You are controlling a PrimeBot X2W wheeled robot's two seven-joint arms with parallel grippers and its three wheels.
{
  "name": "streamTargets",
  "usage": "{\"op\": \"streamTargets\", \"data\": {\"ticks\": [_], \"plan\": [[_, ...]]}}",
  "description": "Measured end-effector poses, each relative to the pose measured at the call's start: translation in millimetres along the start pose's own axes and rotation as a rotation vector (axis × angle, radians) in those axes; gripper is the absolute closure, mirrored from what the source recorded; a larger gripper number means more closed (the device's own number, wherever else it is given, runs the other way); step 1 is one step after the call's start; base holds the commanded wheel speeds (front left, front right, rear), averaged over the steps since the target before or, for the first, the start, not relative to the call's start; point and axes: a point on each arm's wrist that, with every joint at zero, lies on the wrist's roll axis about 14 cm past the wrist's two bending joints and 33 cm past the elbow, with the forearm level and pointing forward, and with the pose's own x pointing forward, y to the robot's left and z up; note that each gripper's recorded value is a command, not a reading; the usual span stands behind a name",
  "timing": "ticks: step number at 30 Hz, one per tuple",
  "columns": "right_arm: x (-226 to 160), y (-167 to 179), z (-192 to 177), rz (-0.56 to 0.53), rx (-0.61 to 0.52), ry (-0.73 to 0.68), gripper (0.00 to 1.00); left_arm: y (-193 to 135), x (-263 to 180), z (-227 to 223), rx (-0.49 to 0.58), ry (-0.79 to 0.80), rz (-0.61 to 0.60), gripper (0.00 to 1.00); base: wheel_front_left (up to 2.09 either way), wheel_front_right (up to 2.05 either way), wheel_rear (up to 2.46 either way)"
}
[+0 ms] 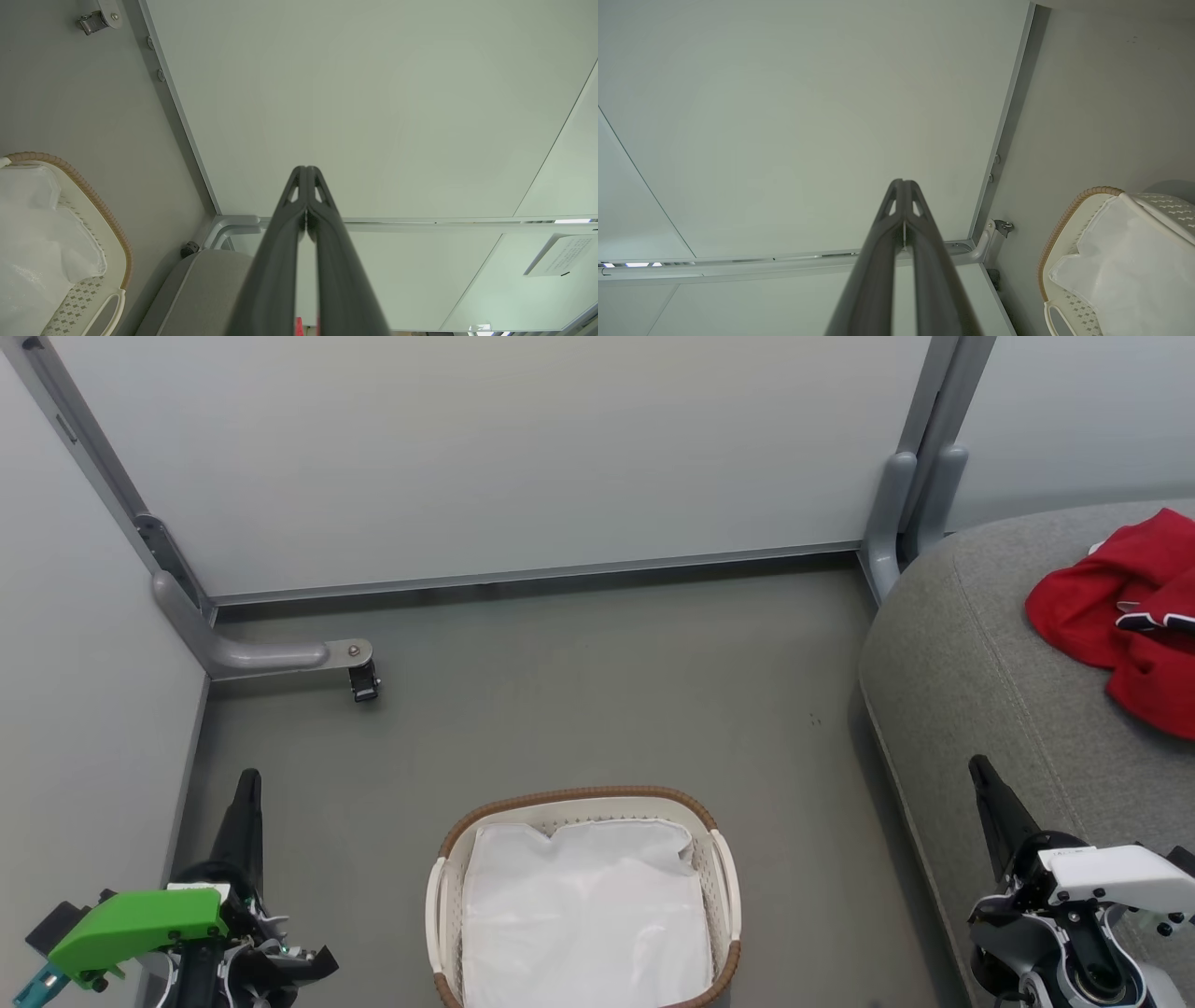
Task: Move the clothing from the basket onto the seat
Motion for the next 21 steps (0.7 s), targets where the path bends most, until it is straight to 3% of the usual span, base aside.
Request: {"op": "streamTargets", "data": {"ticks": [21], "plan": [[0.0, 0.0, 0.0, 0.0, 0.0, 0.0, 1.0, 0.0, 0.0, 0.0, 0.0, 0.0, 0.0, 1.0, 0.0, 0.0, 0.0]]}}
